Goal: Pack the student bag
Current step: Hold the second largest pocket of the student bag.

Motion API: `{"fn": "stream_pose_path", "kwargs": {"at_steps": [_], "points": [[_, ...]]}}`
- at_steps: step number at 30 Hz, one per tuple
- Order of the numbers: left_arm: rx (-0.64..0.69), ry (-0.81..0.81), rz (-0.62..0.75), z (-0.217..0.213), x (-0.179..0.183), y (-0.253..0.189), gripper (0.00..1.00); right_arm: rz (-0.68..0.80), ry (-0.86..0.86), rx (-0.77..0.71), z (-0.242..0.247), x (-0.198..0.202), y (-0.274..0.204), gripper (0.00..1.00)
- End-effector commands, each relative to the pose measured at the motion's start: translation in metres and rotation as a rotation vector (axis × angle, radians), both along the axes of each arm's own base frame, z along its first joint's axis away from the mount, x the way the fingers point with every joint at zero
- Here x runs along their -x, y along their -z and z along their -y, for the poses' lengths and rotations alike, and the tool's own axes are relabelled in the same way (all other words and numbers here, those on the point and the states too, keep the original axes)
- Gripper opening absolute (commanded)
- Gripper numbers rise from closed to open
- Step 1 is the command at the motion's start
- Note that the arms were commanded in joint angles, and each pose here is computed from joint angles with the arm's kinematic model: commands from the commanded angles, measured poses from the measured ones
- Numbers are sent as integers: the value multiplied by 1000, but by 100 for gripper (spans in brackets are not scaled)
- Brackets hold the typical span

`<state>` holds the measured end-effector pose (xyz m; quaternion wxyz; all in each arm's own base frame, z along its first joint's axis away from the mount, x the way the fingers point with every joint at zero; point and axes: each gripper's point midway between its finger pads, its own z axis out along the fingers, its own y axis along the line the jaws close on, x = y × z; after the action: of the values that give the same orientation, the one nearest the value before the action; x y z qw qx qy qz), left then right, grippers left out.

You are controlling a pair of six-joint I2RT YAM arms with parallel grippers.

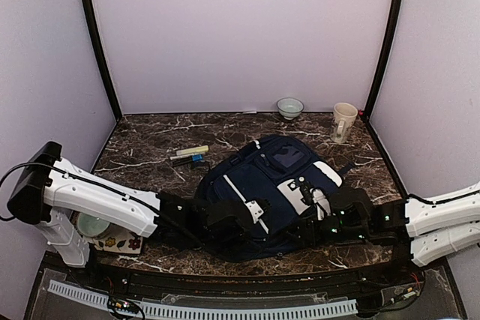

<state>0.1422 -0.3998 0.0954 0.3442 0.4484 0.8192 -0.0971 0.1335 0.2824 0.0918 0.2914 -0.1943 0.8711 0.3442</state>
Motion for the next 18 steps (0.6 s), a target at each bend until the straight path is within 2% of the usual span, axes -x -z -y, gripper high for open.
{"fn": "stream_pose_path", "kwargs": {"at_steps": [1,7,11,15,18], "points": [[-150,-73,-24,-25,0,30,19,34,-22,-81,-15,-1,-15,57],[-166,3,-77,-28,25,56,21,0,-59,-116,-18,8,-6,50],[-234,-1,-124,-34,32,81,19,-13,-81,-113,-22,13,0,48],[-211,28,-152,-27,42,82,19,-3,-116,-73,-29,18,5,53],[-186,14,-112,-23,35,76,22,-1,-118,-43,-32,16,11,55]]}}
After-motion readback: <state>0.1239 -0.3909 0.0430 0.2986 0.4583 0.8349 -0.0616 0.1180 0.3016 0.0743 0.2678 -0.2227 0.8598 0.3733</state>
